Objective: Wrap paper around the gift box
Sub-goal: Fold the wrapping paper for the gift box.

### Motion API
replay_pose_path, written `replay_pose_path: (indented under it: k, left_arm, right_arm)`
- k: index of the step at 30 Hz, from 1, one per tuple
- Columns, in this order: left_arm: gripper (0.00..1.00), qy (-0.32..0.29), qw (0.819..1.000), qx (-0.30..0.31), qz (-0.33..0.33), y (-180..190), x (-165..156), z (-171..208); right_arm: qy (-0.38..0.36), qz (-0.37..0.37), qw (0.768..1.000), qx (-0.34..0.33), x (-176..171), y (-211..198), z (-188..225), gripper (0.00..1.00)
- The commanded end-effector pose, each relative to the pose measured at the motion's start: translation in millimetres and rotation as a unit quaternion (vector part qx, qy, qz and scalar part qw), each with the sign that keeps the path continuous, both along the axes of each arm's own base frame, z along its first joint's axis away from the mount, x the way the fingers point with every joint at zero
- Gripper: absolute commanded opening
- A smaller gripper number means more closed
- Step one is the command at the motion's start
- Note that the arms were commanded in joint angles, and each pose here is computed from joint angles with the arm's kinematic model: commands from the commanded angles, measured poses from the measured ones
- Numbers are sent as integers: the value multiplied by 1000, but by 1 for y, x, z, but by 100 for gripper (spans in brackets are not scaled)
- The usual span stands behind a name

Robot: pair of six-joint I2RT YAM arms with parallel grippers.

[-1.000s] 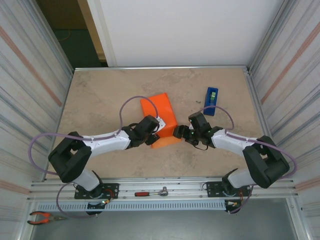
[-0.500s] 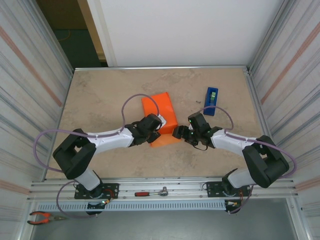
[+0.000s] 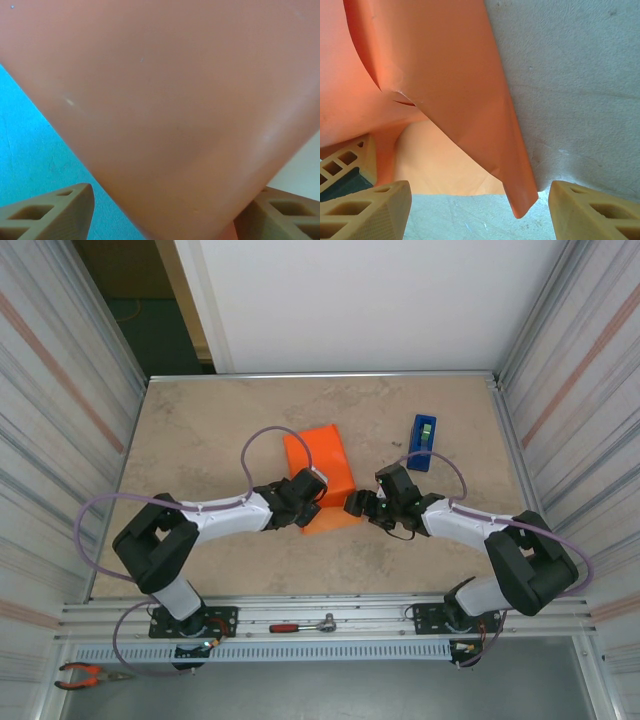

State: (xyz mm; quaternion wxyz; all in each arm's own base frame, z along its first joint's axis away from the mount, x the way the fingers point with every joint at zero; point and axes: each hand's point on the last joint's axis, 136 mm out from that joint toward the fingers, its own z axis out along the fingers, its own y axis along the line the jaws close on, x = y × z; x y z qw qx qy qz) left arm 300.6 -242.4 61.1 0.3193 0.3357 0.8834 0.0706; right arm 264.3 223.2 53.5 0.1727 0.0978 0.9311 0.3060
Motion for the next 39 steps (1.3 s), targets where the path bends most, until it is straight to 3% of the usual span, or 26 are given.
replay_pose_path:
  k: [1,39]
  left_arm:
    - [72,-2,1000,2,20,3,-2,-1]
    - [66,-34,999,-1,23,3,0,0]
  right_arm:
    - [-2,11,1000,0,-1,1,-2,71]
    - [15,4,999,-33,-5,-4,-22,69]
